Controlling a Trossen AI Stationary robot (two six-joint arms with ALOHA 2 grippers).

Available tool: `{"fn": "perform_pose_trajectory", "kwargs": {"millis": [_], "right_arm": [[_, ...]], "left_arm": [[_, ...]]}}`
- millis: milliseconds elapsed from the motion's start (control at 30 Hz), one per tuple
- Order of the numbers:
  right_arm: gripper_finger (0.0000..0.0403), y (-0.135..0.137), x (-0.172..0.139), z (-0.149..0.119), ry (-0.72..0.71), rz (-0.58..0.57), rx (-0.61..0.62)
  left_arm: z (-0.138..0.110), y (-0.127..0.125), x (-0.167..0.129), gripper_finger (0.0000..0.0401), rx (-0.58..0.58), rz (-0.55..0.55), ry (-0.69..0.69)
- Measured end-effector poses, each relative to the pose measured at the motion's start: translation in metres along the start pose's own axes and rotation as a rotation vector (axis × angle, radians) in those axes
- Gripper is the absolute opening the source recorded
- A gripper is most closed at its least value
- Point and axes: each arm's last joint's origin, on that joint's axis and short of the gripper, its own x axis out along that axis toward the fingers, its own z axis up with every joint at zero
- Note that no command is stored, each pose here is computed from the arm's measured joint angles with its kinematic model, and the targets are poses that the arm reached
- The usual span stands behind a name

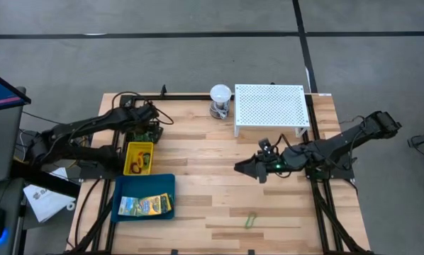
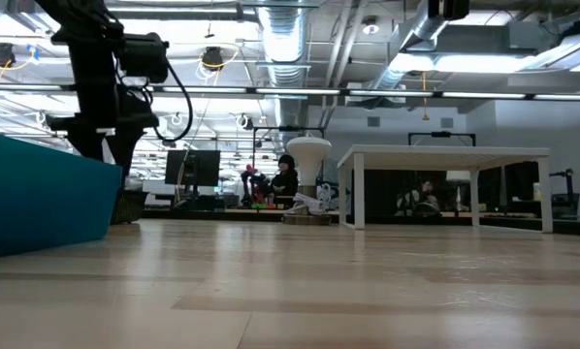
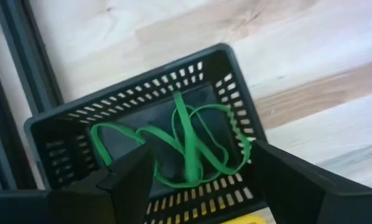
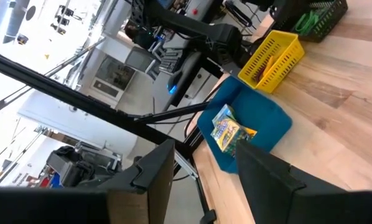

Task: Pick & Place Office Desk Supplies
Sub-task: Put the rubber band into the black bin

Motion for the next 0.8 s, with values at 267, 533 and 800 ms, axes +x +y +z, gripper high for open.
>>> {"fn": "perform_pose_trajectory", "kwargs": {"millis": [267,533,800], "right_arm": [[0.0168,0.0,0.0,0.0,0.002,-0.003,-0.001],[0.0168,-0.017,-0.011,-0.028,0.201,-0.213,0.026],[0.0168,-0.035,-0.055,-0.107,0.665,-0.59,0.04]], "left_arm": [[0.0,-0.001,0.002,0.0255,-0.027,0.008,0.017],[-0.002,-0.021,-0.04,0.0255,-0.08,-0.599,-0.045],[-0.026,-0.074,-0.143,0.0255,0.046,-1.512,-0.351]]}}
